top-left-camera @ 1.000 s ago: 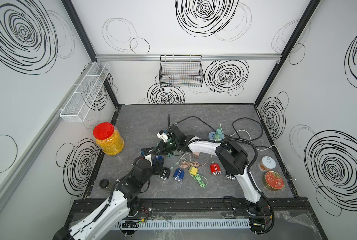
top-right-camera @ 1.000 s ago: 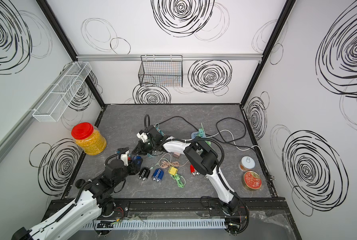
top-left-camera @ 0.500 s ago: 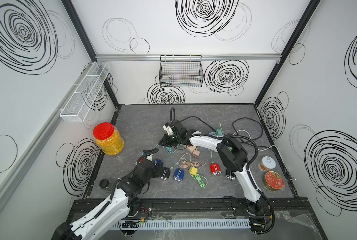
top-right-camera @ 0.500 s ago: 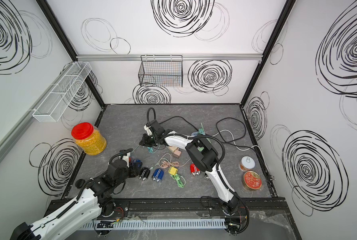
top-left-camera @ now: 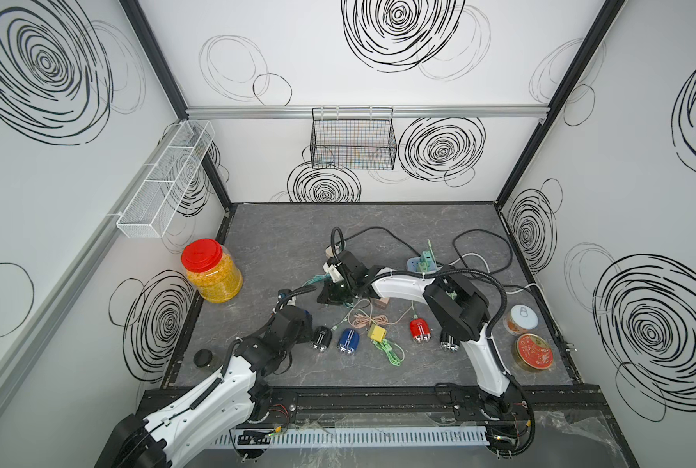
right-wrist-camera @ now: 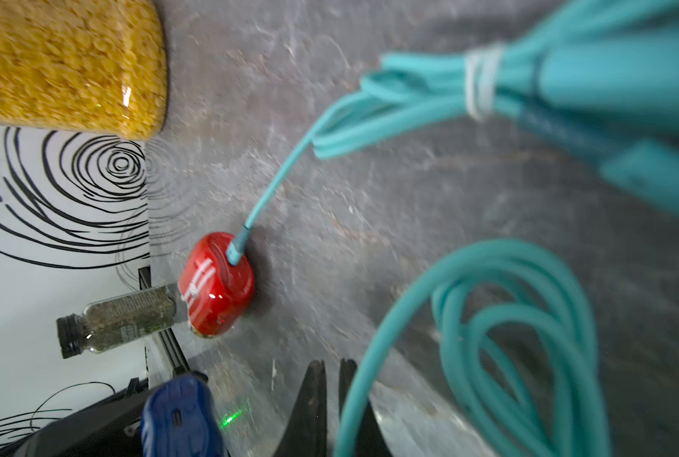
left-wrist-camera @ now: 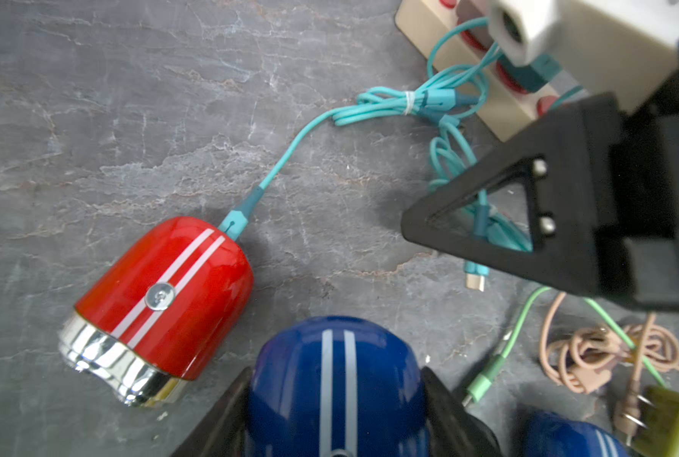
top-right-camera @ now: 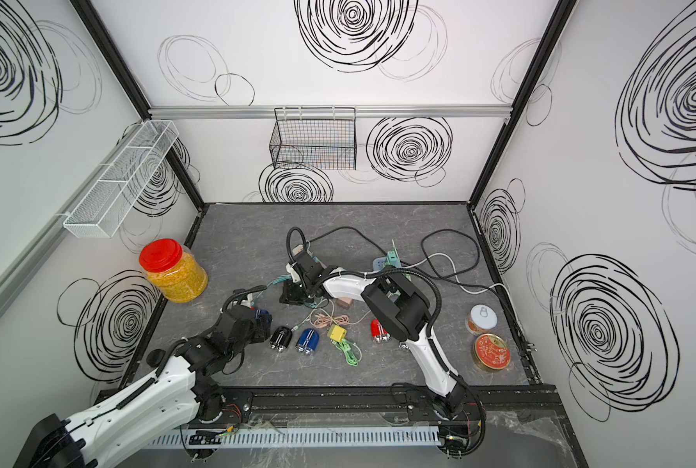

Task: Unplug the electric shaver
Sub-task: Place the charging cable at the center of the board, then place the electric shaver at the center of the board.

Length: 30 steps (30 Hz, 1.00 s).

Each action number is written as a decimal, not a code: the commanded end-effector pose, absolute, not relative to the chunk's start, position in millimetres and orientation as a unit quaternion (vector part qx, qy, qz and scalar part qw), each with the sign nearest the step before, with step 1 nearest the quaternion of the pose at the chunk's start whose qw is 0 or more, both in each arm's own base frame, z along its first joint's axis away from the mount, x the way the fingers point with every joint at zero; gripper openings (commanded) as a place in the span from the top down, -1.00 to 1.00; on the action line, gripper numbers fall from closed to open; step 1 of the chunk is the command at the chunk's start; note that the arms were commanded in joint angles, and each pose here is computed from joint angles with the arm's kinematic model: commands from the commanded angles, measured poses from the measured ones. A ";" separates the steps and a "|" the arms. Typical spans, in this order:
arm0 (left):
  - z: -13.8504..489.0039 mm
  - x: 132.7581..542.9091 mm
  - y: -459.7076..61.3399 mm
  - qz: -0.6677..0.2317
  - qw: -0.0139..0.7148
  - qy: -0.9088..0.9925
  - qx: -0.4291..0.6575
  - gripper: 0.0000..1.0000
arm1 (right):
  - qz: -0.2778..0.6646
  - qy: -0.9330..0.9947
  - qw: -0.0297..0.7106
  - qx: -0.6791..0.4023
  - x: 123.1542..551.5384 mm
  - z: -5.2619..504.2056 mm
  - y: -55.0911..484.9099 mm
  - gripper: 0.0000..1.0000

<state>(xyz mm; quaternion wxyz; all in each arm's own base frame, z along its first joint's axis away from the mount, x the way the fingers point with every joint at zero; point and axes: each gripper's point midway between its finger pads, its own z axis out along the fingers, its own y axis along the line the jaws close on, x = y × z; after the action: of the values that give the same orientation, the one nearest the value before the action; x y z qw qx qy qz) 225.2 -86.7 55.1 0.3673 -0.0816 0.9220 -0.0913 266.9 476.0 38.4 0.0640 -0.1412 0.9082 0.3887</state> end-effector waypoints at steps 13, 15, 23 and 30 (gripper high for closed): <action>49.9 233.8 -91.3 -0.059 0.356 0.930 -0.069 0.26 | 0.398 0.903 0.077 -0.142 255.1 54.8 472.9 0.43; 49.0 233.5 -91.5 -0.060 0.355 0.930 -0.070 0.25 | 0.397 0.903 0.080 -0.142 255.7 58.0 470.2 0.40; 41.8 234.4 -91.5 -0.043 0.338 0.938 -0.063 0.15 | 0.390 0.904 0.105 -0.139 257.3 82.1 450.4 0.25; 33.2 234.3 -93.5 -0.028 0.318 0.946 -0.053 0.07 | 0.383 0.906 0.126 -0.127 253.4 97.8 420.4 0.23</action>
<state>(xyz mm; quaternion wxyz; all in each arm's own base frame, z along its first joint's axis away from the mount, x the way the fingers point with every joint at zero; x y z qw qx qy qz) 222.1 -87.4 20.1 0.2950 -0.0548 0.9536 -0.0241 251.5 435.0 94.7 0.1151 -0.1331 0.9011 0.3963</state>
